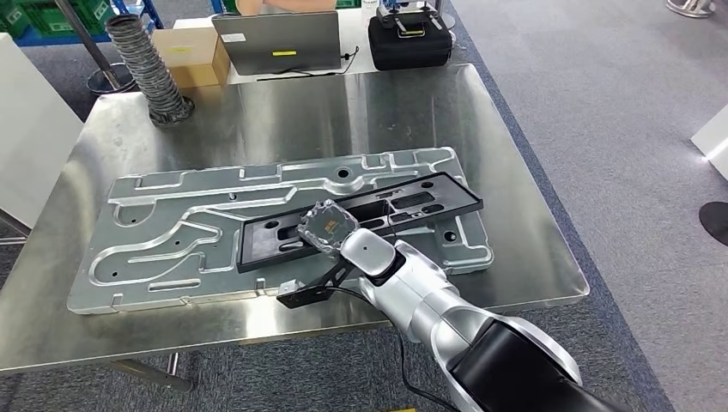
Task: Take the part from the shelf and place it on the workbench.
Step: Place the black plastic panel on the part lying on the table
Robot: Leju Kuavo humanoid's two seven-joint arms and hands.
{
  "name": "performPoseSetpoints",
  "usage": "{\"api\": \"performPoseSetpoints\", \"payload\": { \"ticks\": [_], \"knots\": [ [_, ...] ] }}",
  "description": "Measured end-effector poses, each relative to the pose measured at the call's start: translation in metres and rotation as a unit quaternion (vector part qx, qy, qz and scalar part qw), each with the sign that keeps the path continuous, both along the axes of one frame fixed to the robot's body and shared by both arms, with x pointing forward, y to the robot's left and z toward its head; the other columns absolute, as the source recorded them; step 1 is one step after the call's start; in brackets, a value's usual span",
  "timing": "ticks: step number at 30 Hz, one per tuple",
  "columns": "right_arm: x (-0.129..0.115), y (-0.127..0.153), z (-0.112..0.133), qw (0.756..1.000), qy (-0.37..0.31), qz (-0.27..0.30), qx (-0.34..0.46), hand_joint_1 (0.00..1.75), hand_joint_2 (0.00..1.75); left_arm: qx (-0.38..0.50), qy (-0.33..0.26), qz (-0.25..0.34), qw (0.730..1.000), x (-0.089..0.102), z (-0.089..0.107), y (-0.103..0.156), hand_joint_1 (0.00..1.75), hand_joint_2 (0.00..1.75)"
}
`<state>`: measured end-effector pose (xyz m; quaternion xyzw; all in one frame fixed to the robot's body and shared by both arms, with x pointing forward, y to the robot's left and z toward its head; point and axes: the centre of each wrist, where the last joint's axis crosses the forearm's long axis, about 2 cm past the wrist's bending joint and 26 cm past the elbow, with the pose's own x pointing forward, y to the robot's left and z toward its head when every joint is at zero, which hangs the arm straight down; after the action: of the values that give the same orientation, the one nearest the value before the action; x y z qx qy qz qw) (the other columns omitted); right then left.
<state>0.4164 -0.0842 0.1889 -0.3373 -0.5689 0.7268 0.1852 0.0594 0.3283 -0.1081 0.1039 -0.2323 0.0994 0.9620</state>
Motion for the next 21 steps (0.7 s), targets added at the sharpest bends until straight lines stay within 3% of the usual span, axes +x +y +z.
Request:
{"api": "performPoseSetpoints", "payload": {
  "ticks": [4,12,16,21],
  "knots": [
    [-0.0005,0.0,-0.0012,1.0,0.005,-0.002,0.0,0.0,0.0,0.0,0.0,0.0,1.0,-0.001,-0.0001,0.0008,0.0,1.75],
    [-0.0002,-0.0001,-0.0009,1.0,0.007,-0.004,0.001,0.0,0.0,0.002,-0.002,0.0,1.0,0.0,0.0001,0.0009,0.0,1.75],
    [-0.0011,-0.0006,-0.0031,1.0,0.012,-0.006,0.006,0.0,0.0,0.006,-0.006,0.0,1.0,0.0,0.0001,0.0011,0.0,0.0],
    [-0.0015,-0.0008,-0.0034,1.0,0.009,-0.005,0.021,0.0,0.0,0.008,-0.009,0.0,1.0,0.0004,0.0001,0.0008,0.0,0.0]
  ]
}}
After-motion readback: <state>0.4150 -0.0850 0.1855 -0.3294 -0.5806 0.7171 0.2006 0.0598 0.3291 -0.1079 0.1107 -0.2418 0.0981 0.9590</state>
